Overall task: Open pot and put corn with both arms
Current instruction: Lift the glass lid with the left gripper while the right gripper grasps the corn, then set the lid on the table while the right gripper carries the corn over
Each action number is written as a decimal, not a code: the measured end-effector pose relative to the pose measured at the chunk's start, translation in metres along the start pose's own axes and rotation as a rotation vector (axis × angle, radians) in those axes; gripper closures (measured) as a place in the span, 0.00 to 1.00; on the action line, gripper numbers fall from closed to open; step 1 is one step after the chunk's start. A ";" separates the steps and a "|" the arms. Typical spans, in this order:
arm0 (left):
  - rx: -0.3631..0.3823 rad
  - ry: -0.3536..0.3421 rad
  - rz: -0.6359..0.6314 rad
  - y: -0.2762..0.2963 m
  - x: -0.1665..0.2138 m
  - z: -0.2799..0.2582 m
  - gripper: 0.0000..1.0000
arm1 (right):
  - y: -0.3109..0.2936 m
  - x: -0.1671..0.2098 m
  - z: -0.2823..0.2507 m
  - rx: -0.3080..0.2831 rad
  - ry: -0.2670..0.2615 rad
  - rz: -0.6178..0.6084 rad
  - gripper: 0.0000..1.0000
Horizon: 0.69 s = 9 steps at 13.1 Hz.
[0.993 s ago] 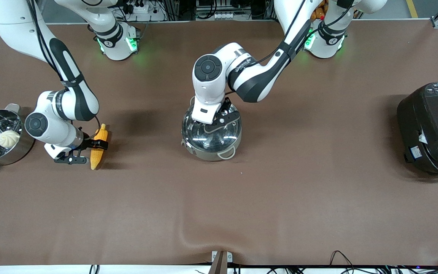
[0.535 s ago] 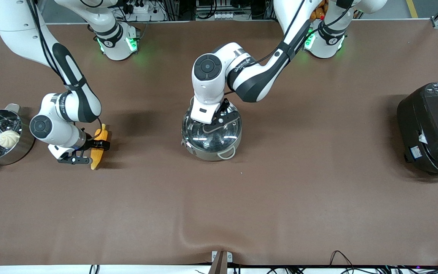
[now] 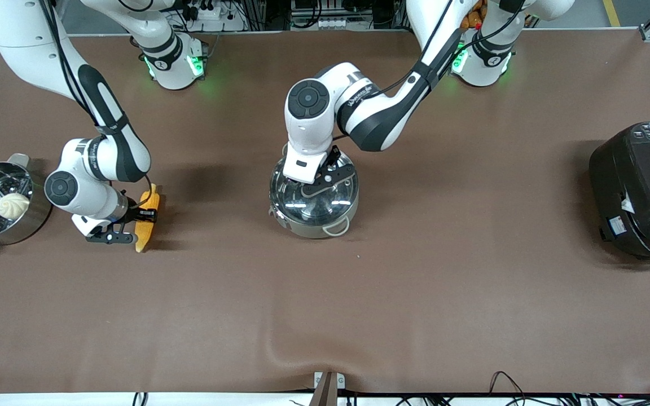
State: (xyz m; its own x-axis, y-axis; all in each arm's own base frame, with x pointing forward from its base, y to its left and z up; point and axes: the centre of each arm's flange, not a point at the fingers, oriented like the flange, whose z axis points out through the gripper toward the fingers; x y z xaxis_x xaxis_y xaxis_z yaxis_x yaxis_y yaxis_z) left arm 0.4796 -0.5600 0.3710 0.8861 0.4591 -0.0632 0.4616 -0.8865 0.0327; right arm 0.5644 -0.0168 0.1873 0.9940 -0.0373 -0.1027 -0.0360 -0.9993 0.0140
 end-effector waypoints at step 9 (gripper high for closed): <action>0.066 0.009 -0.053 -0.144 0.137 -0.186 0.50 | -0.035 0.036 -0.171 0.086 -0.074 0.004 0.64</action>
State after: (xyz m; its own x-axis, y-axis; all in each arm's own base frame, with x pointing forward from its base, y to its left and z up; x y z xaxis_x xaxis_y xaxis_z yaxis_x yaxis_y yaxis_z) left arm 0.5423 -0.3581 0.5435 0.8609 0.5058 -0.0545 0.5045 -0.8627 -0.0366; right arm 0.6194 0.0184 0.3534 0.9835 -0.0391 -0.1764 -0.0522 -0.9962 -0.0701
